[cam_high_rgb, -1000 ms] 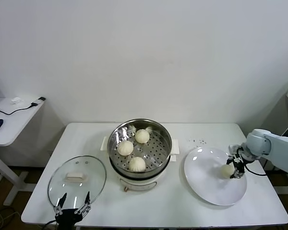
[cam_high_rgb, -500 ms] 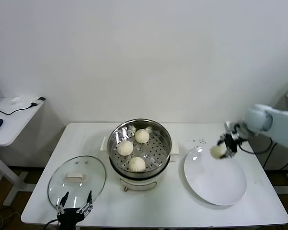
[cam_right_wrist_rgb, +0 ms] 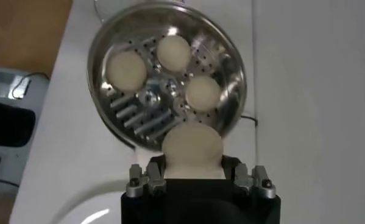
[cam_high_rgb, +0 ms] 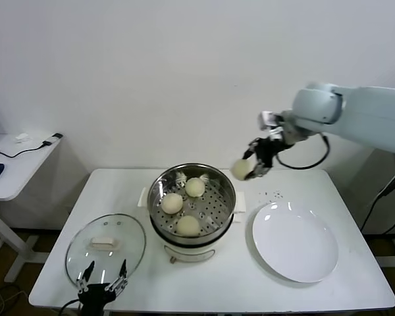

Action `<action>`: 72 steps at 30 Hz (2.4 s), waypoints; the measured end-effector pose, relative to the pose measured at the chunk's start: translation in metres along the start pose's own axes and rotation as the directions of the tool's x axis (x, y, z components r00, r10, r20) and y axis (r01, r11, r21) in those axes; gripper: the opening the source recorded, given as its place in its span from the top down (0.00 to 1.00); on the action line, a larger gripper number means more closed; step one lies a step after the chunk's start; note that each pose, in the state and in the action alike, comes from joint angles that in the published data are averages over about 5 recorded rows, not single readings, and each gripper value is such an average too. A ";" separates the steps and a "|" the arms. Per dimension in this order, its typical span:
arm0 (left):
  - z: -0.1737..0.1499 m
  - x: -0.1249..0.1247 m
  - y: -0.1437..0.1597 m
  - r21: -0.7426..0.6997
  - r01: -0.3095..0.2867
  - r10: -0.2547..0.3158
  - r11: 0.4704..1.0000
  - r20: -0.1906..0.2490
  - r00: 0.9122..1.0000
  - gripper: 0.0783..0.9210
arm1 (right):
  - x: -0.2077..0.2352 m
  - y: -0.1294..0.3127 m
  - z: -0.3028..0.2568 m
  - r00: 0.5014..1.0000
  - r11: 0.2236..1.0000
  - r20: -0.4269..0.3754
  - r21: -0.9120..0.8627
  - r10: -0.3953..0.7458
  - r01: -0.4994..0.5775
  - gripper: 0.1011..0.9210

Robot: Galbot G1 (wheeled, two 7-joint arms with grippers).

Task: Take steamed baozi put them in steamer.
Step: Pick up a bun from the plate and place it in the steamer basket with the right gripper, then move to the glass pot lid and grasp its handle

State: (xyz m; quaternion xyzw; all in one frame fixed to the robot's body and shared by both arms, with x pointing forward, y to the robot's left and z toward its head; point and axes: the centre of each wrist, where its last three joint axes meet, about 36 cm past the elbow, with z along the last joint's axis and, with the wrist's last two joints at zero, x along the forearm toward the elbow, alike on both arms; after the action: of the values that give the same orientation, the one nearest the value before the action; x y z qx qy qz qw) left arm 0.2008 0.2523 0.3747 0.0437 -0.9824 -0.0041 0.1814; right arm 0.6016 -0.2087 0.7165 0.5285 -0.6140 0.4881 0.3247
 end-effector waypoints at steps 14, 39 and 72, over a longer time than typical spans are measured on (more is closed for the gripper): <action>0.001 -0.003 0.005 0.006 0.008 -0.008 1.000 -0.005 1.000 0.12 | -0.094 0.028 -0.038 0.997 0.998 -0.080 -0.053 -0.019 0.015 0.37; 0.003 -0.004 0.006 0.004 0.013 -0.013 1.000 -0.006 1.000 0.12 | -0.154 0.038 -0.043 0.994 0.996 -0.104 -0.086 -0.027 0.018 0.13; -0.017 -0.017 0.028 -0.004 0.086 -0.086 0.996 0.027 0.996 0.12 | -0.039 0.030 0.134 0.659 0.621 0.230 -0.641 0.716 -0.451 0.12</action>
State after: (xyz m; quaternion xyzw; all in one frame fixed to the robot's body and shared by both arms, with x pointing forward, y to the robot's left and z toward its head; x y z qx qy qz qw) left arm 0.2202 0.2817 0.3857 0.0854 -0.9820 -0.0149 0.1680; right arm 0.5975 -0.3233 0.6317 0.2795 -0.9233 0.2360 0.1167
